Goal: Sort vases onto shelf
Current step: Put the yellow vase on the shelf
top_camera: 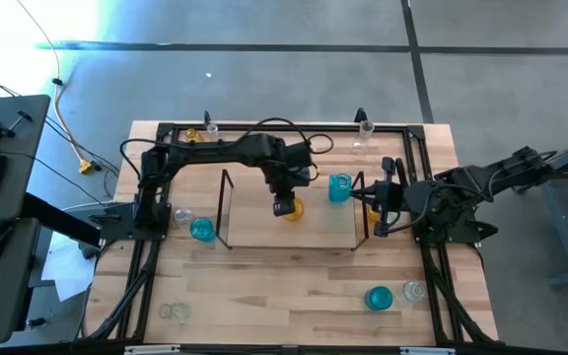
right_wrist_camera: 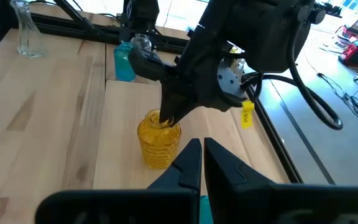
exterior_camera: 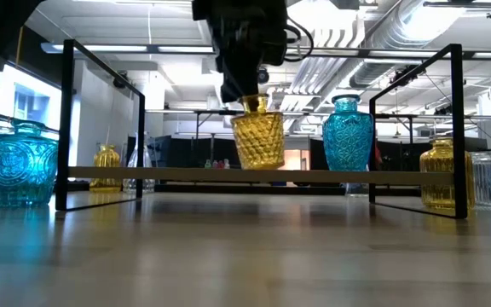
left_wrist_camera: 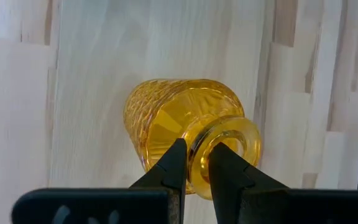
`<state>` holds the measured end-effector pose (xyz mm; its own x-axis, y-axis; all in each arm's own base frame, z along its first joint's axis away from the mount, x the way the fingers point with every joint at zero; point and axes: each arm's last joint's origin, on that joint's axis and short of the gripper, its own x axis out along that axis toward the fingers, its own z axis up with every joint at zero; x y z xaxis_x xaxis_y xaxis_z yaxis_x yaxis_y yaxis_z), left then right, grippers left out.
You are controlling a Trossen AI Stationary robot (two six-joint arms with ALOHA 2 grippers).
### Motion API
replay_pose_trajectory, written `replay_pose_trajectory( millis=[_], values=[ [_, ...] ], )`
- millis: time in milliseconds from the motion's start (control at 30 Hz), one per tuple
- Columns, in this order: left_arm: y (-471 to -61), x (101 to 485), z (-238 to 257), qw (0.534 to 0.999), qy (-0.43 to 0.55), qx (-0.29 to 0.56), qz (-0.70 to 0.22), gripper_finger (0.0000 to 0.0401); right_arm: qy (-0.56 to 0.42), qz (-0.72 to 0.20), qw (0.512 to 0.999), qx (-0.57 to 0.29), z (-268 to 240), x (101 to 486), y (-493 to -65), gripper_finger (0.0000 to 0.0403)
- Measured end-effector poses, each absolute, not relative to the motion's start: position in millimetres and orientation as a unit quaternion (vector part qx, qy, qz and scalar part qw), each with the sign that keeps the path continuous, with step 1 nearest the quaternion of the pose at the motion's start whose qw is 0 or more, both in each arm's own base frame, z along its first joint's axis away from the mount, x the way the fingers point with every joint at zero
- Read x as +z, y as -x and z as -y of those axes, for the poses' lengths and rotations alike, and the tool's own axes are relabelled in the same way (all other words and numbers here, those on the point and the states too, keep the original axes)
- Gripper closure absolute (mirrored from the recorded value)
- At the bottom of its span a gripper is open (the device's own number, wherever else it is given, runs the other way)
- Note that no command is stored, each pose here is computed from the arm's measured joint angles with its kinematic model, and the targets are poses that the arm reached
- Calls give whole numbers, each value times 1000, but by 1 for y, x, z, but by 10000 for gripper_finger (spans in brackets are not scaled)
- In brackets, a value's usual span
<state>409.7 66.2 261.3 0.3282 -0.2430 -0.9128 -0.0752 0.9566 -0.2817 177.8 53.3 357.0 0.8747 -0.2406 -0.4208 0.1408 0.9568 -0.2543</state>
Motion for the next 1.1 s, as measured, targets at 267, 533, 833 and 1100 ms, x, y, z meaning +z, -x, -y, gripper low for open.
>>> replay_pose_trajectory(
  millis=[267, 533, 833, 1100],
  values=[
    [-407, 268, -67, 811, 122, -28, -571, 284, 108, -232, 962, -100, -53, 357, -178, 403],
    [-390, 311, -62, 854, 62, -11, -517, 267, 78, -227, 963, -119, -52, 357, -177, 402],
    [-335, 340, -20, 938, 11, -42, -345, 316, 60, -223, 961, -151, -55, 344, -215, 334],
    [-261, 326, 3, 987, 30, -36, -151, 391, 48, -252, 959, -121, -56, 319, -271, 206]
  ],
)
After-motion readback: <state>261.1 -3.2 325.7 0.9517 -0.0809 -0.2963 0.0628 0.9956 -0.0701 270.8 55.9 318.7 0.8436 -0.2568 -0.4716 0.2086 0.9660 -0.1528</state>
